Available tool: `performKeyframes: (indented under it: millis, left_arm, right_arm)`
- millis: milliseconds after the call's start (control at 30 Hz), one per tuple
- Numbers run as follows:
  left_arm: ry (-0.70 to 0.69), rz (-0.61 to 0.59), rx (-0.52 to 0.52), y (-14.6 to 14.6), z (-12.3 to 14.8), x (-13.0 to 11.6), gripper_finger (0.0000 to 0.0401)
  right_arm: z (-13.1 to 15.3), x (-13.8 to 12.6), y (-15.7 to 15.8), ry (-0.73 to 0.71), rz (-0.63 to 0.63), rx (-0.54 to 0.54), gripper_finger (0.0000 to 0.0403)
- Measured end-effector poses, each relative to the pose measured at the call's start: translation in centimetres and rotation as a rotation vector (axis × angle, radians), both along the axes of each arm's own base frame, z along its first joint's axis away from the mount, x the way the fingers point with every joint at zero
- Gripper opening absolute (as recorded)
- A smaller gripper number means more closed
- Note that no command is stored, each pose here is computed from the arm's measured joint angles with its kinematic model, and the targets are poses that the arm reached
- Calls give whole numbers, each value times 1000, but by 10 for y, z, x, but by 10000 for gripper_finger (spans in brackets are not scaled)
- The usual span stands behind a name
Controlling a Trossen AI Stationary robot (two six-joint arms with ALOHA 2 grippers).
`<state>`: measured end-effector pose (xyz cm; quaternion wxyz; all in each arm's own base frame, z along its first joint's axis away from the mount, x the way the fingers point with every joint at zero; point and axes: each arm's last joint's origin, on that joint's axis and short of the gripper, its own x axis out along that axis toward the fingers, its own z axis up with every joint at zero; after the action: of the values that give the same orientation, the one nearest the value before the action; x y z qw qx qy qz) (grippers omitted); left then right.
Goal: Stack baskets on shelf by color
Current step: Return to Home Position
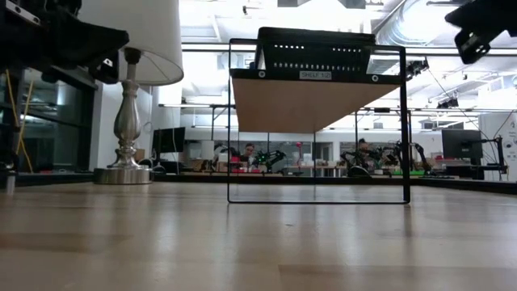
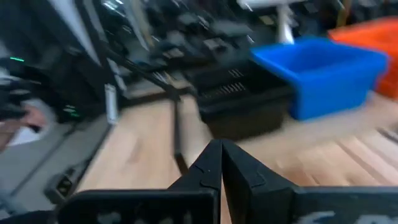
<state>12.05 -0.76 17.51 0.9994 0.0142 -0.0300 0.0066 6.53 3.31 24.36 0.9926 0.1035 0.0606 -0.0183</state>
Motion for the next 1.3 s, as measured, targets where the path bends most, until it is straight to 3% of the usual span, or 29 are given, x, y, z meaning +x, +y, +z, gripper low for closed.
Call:
performKeyframes:
  millis: [200,633,833,967,1133,1300]
  left_arm:
    - [3,-2,-41,0,0,0,0]
    - [3,-2,-40,0,0,0,0]
    - [3,-1,-41,0,0,0,0]
    - [2,-2,-41,0,0,0,1]
    - [2,-2,-41,0,0,0,1]
    - [3,-2,-41,0,0,0,3]
  right_arm:
    - [-6,-1,-3,-163,97,-75,0]
    - [-30,17,-11,-241,103,-139,0]
    - [-36,22,-20,-211,97,-96,0]
    - [-42,24,-24,-188,85,-121,0]
    - [-69,31,-26,-120,66,-117,0]
    - [-77,34,-25,-128,116,-157,0]
